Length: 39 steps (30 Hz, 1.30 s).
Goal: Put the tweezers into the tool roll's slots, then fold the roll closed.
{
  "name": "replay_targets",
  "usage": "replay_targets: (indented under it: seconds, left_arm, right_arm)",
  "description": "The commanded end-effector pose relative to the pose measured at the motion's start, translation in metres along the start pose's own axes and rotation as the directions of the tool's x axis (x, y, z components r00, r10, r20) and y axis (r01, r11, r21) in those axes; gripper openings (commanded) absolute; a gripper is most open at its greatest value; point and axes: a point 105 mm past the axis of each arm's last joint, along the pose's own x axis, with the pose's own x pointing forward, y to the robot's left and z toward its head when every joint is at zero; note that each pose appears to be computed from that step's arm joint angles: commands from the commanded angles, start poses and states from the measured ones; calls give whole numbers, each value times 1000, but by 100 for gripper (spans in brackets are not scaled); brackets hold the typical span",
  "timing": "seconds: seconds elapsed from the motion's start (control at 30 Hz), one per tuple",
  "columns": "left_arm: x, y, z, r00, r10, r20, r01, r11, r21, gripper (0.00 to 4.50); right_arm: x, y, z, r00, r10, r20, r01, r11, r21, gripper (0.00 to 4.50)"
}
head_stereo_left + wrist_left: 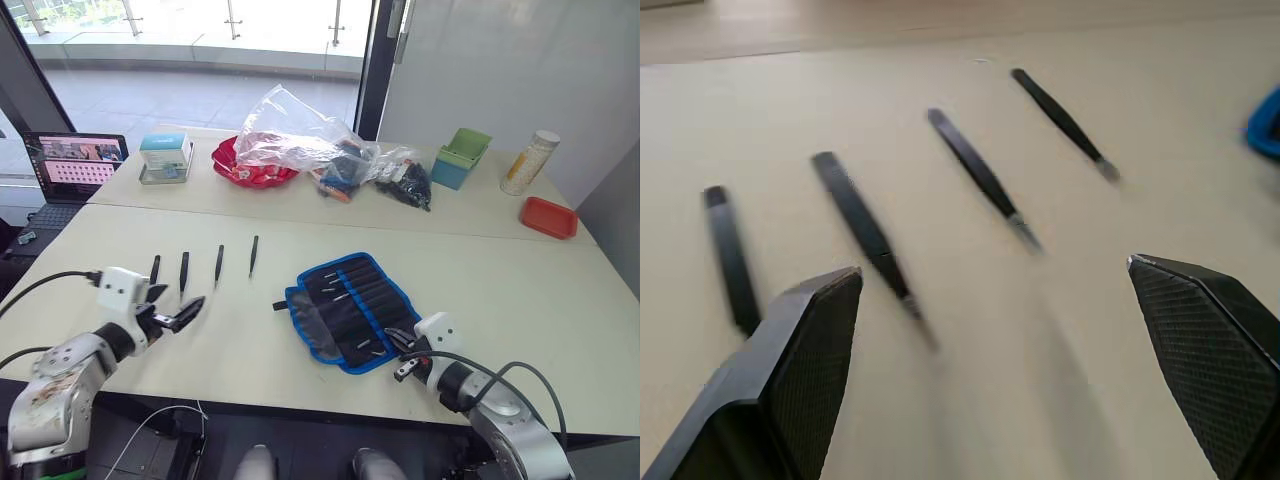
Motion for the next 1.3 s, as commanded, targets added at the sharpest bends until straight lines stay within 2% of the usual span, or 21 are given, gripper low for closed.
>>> replay_targets:
  seconds: [0.03, 0.2, 0.37, 0.57, 0.83, 1.03, 1.1, 1.17, 1.3]
  left_arm:
    - [-29, 17, -5, 989, 147, 26, -146, 988, -57, 449]
    - [-76, 30, -37, 937, 348, -38, -350, 931, -104, 449]
    - [-80, 39, -46, 917, 394, -60, -399, 908, -127, 449]
    - [-56, 43, -46, 926, 368, -91, -376, 922, -97, 449]
    - [10, 36, -39, 958, 255, -134, -266, 961, -77, 449]
    - [38, 41, -57, 930, 289, -228, -304, 952, -32, 449]
    - [45, 36, -68, 915, 306, -264, -330, 943, -51, 392]
    - [48, 33, -73, 915, 304, -264, -335, 939, -81, 340]
    - [48, 35, -74, 909, 326, -258, -365, 924, -118, 198]
  right_arm:
    - [-7, 3, -35, 993, 4, -115, 4, 998, 70, 0]
    - [-13, 1, -40, 993, -19, -117, 29, 996, 87, 0]
    - [-13, 3, -39, 993, 5, -114, 4, 996, 84, 0]
    - [-9, 1, -33, 995, -1, -96, 9, 996, 84, 0]
    - [-1, 10, -20, 999, 17, -38, -13, 993, 114, 0]
    - [0, 9, -8, 1000, 3, 10, -4, 988, 154, 0]
    - [0, 6, -5, 1000, -13, 17, 10, 989, 145, 0]
    - [-1, 6, -4, 1000, -18, 17, 15, 990, 141, 0]
    - [-1, 6, -5, 1000, -18, 13, 16, 990, 140, 0]
